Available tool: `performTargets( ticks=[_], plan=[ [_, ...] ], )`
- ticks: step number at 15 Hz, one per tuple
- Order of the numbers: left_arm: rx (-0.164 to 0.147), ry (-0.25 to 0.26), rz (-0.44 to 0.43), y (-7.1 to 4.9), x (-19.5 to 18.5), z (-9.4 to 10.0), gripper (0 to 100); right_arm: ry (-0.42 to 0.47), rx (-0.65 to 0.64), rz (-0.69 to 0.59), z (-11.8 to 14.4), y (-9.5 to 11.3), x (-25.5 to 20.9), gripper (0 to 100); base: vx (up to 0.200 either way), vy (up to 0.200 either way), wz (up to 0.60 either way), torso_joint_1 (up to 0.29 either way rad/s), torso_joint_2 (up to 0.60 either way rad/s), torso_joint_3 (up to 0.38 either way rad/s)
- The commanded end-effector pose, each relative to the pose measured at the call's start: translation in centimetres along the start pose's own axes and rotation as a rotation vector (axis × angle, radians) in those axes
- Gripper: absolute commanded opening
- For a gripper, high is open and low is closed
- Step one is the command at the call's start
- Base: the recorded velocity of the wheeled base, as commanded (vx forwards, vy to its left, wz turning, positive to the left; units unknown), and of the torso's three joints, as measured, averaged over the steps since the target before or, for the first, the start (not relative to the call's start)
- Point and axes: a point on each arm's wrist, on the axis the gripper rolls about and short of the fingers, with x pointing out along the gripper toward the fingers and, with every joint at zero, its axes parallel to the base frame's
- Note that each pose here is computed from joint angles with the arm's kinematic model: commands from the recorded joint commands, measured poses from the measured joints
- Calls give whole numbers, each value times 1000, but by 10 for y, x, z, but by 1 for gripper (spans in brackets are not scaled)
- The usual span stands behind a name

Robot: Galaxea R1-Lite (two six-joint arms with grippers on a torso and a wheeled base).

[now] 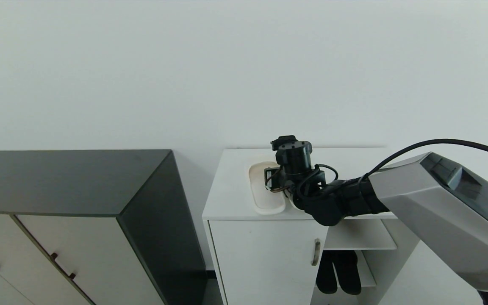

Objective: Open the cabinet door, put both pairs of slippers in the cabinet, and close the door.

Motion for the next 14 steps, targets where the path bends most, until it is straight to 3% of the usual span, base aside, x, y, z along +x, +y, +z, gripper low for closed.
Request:
performTargets(
  ticks=[1,6,10,14],
  plan=[
    [0,1,0,0,0,0,0,0,1,1,0,1,0,0,0,0,0,0,0,0],
    [0,1,0,0,0,0,0,-12,5,14,13,0,-17,0,0,0,0,0,0,0],
    [-1,1,0,0,0,0,0,8,-16,62,31,-5,-78,0,0,0,0,0,0,0],
    [0,1,0,0,0,0,0,35,-39,107,18,-18,-136,0,0,0,0,0,0,0]
  ],
)
